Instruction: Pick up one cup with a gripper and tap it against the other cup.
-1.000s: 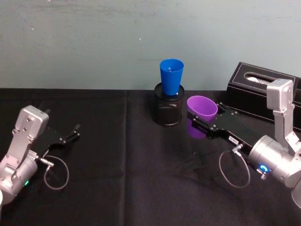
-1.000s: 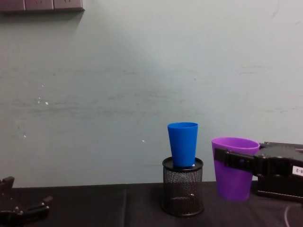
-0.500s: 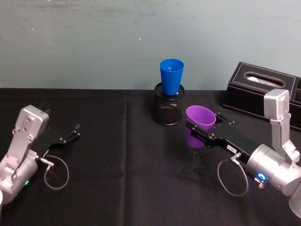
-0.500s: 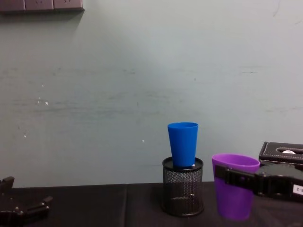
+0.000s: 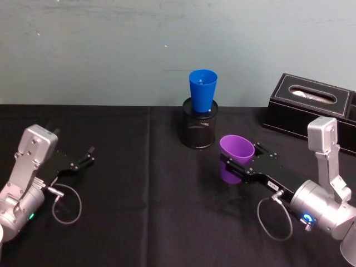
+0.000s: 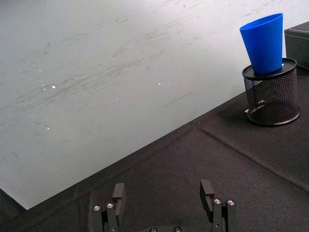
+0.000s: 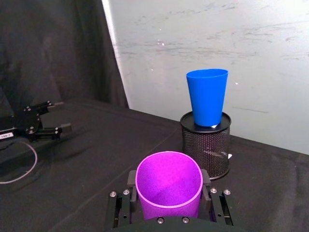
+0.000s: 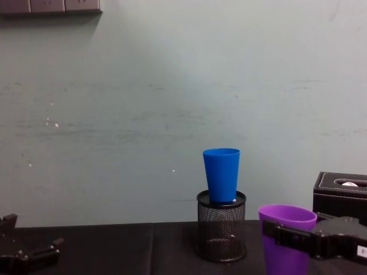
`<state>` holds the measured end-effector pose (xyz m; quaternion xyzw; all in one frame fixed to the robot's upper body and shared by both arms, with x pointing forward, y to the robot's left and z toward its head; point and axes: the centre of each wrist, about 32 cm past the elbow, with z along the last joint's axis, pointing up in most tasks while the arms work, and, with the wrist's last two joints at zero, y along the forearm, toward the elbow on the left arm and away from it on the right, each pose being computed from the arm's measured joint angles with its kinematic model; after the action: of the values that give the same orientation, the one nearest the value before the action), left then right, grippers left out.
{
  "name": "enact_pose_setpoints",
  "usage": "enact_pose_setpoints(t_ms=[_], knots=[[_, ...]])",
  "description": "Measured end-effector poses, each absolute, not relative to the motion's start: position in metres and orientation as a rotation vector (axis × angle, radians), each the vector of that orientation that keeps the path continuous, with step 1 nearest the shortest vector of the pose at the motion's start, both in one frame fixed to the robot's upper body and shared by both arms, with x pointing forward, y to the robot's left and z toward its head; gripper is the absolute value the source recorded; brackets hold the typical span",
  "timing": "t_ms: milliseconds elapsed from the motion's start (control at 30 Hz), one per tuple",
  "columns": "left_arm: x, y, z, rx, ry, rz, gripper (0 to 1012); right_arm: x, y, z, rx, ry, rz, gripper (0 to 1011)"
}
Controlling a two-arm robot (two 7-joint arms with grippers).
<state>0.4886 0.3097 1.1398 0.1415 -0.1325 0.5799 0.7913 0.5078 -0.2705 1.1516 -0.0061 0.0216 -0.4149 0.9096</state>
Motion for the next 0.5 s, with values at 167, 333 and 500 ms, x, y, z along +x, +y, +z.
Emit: enact_pose_setpoints(t_ms=[167, 333, 500], knots=[[0.489, 0.310, 1.140, 0.304, -0.285, 1.248, 1011, 0.507, -0.270, 1.145, -0.017, 0.042, -0.843, 734], [0.489, 0.310, 1.140, 0.304, -0.285, 1.248, 1011, 0.506, -0.270, 1.141, -0.029, 0.050, -0.841, 735], [0.489, 0.310, 1.140, 0.304, -0.285, 1.248, 1012, 0.506, -0.270, 1.137, -0.043, 0.073, -0.849, 734]])
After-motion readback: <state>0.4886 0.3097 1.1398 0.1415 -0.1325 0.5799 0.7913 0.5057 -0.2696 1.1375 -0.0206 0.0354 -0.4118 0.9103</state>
